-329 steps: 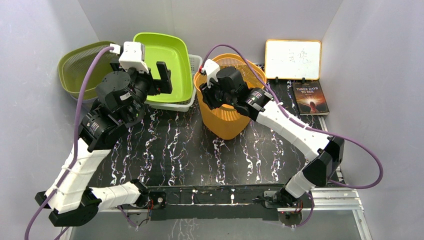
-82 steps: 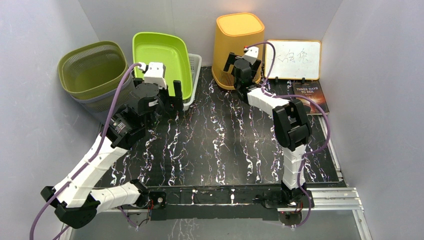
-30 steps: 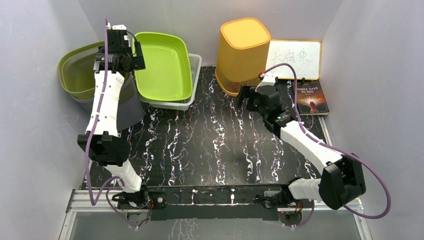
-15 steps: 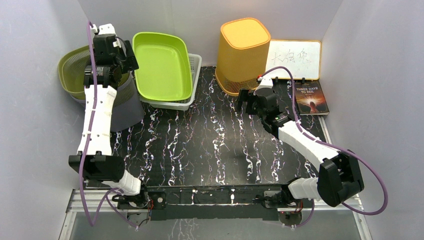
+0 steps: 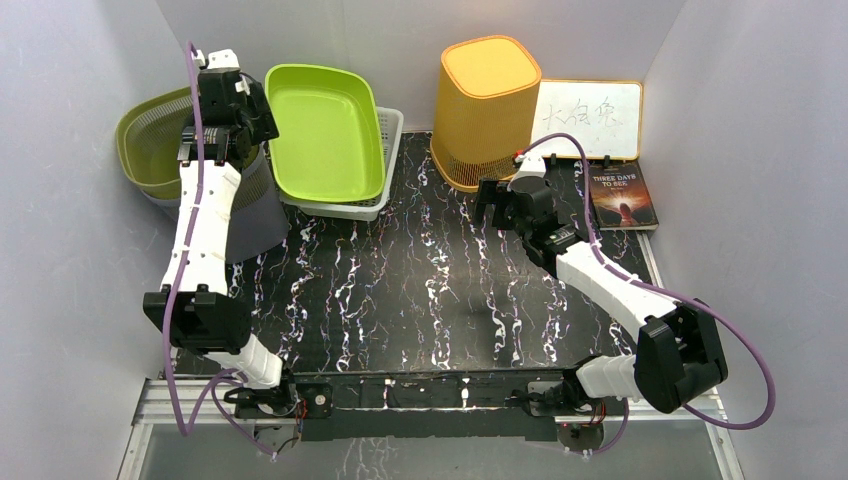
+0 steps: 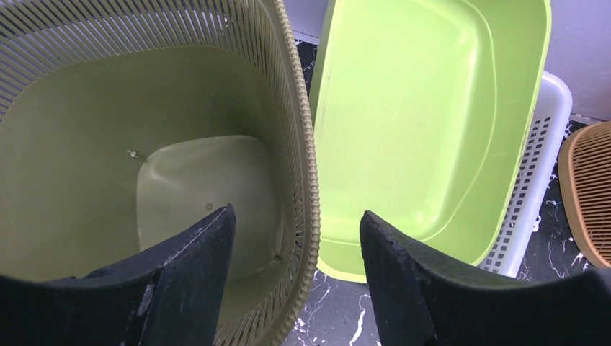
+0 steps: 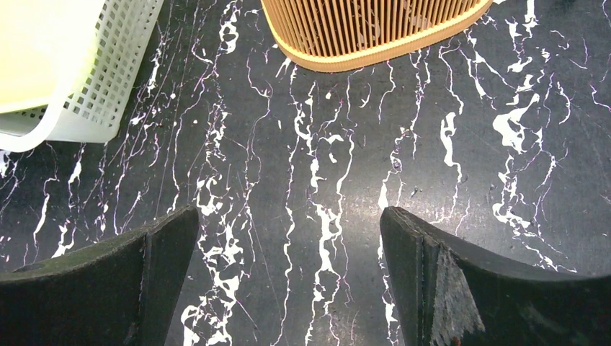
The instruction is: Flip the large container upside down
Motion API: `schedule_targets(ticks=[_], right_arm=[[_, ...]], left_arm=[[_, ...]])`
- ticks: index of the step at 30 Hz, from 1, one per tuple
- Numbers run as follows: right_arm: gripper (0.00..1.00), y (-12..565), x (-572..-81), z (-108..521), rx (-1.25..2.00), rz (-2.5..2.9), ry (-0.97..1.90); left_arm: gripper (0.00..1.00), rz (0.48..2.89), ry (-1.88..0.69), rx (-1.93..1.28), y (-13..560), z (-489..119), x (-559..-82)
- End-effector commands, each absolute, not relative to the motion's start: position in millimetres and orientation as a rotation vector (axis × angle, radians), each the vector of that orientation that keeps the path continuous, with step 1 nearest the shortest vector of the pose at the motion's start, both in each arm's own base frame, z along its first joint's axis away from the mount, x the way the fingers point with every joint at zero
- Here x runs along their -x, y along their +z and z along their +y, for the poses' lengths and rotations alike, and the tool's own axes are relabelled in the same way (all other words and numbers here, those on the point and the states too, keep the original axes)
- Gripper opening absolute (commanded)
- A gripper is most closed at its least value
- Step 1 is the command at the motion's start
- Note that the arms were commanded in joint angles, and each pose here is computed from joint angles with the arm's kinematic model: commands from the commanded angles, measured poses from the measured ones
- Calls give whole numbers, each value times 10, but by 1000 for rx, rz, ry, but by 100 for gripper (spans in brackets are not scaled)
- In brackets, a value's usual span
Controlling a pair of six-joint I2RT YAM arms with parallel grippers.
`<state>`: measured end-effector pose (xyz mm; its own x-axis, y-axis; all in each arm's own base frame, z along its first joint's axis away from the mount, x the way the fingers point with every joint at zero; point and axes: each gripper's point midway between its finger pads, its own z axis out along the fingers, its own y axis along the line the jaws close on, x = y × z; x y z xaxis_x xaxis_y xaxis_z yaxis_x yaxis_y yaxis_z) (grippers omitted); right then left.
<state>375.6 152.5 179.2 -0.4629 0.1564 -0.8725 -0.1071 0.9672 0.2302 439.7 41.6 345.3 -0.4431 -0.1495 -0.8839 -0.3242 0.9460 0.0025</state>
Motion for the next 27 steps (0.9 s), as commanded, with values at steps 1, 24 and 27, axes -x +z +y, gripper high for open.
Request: schedule_targets(ticks=[1,24,27], right_arm=[[98,1936,-3796,1516,-37,1973,301],[98,1828,-3806,1553,-24,1997,306],[98,1821,-3809,1552,-25,2000,304]], left_arm=[[59,1997,205,333,3559,425,-4382],[0,2036,283,286,3383,504,-4215],[0,2046,310,259,3378,526,-4207]])
